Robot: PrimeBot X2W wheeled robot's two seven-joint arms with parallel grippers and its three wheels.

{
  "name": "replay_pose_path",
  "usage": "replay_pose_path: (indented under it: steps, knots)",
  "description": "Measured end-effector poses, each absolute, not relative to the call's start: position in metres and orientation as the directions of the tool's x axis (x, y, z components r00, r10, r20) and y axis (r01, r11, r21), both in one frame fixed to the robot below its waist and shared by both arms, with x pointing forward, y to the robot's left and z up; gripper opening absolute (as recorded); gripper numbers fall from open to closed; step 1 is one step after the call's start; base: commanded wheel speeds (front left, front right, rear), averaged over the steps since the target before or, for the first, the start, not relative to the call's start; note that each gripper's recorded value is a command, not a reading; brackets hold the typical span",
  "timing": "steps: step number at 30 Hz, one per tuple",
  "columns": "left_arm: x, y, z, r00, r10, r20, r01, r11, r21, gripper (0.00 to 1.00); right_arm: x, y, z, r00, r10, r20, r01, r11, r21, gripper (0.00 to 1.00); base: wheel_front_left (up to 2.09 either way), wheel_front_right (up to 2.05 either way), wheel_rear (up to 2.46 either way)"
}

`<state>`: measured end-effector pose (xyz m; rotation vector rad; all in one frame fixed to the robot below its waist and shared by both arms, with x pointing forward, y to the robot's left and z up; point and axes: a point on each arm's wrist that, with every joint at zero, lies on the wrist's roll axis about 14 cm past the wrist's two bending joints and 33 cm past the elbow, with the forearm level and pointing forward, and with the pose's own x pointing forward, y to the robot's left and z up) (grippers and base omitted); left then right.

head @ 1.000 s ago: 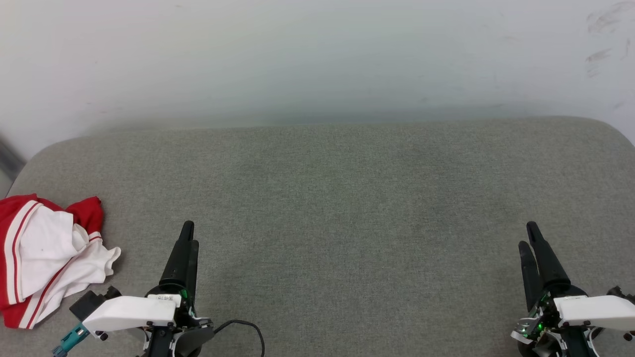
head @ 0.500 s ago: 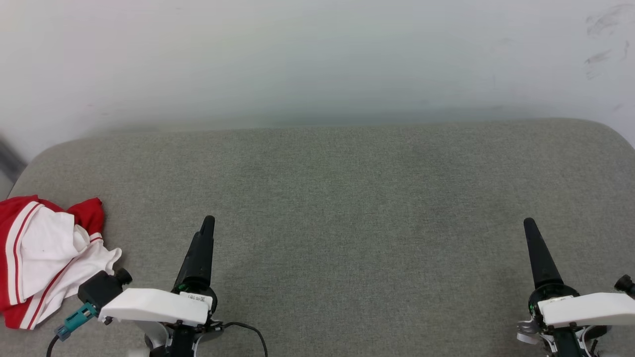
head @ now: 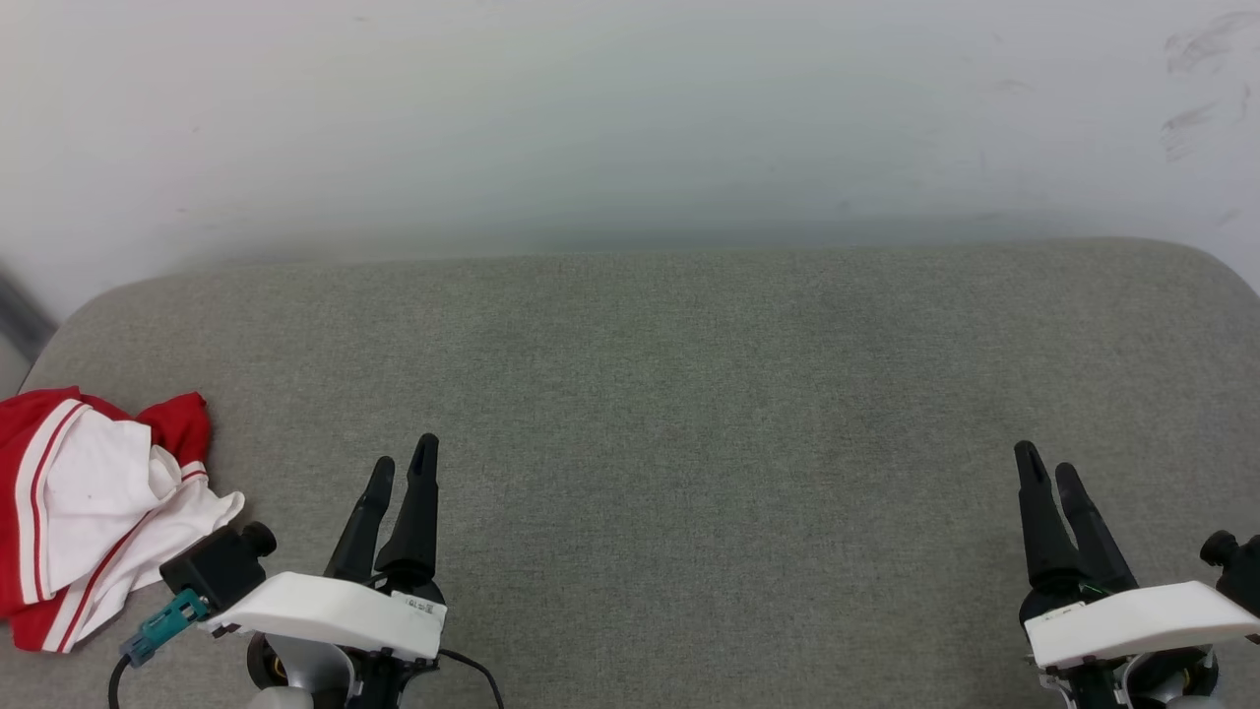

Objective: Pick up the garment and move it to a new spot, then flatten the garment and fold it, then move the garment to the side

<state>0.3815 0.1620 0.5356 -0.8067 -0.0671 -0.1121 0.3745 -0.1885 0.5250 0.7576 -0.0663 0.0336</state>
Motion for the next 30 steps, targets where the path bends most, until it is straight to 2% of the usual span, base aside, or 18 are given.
replay_pose_path:
  steps: [6, 16, 30]
  knots:
    - [0.381, 0.165, 0.535, 0.991, -0.077, 0.106, 0.127, 0.766, -0.631, 1.0, 0.374, -0.185, 0.527, 0.997, 0.027, 0.078, -0.068, 0.804, 0.591, 1.0, 0.0, 0.0, 0.0]
    - [0.379, 0.172, 0.535, 0.991, -0.073, 0.114, 0.12, 0.865, -0.487, 1.0, 0.375, -0.181, 0.534, 0.994, 0.053, 0.094, -0.091, 0.879, 0.469, 1.0, 0.0, 0.0, 0.0]
    - [0.374, 0.177, 0.53, 0.991, -0.071, 0.111, 0.103, 0.941, -0.321, 1.0, 0.373, -0.179, 0.536, 0.994, 0.067, 0.088, -0.093, 0.94, 0.327, 1.0, 0.0, 0.0, 0.0]
